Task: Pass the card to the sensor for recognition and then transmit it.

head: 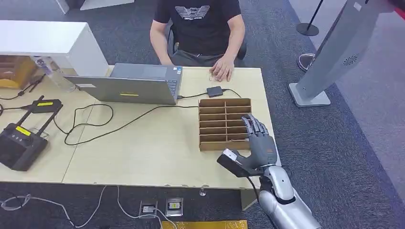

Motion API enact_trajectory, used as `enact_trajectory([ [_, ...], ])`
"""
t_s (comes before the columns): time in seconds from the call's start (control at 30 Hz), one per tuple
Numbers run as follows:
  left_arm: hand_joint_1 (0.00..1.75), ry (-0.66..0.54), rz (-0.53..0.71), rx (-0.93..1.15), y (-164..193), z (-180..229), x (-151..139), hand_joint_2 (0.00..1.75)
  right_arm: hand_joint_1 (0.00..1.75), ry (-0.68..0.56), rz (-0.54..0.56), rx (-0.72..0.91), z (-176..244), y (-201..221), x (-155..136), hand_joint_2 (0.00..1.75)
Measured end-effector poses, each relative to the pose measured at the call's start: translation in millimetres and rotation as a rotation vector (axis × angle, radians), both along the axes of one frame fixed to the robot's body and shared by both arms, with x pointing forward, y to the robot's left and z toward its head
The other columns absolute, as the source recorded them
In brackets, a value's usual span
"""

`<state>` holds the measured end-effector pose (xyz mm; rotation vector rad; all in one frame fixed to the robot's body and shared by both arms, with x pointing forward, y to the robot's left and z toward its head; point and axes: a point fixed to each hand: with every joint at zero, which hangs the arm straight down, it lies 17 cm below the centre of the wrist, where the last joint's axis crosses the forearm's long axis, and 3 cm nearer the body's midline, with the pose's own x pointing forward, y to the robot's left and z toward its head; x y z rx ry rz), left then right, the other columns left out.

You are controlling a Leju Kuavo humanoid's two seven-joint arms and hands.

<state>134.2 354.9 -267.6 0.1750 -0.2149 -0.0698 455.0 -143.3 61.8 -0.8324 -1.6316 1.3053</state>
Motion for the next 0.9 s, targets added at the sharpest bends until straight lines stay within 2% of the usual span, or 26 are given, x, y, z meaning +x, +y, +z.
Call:
enact_trajectory([
  [0.37,0.00,0.000,0.000,-0.006,-1.2,0.0,-0.1,0.00,0.00,0.014,0.016,-0.015,-3.3,2.4,-1.0,1.75],
  [0.5,0.00,0.020,-0.002,-0.053,-5.3,0.2,-2.9,0.00,0.00,0.275,0.167,-0.251,-53.9,22.1,-18.5,1.75],
  [0.53,0.00,0.020,-0.003,-0.056,-5.0,0.3,-2.9,0.00,0.00,0.295,0.179,-0.270,-54.4,24.9,-19.8,1.75],
  [0.9,0.00,0.021,0.000,-0.047,2.8,1.0,-3.3,0.00,0.00,0.239,0.221,-0.268,-27.0,43.4,-15.9,1.75],
])
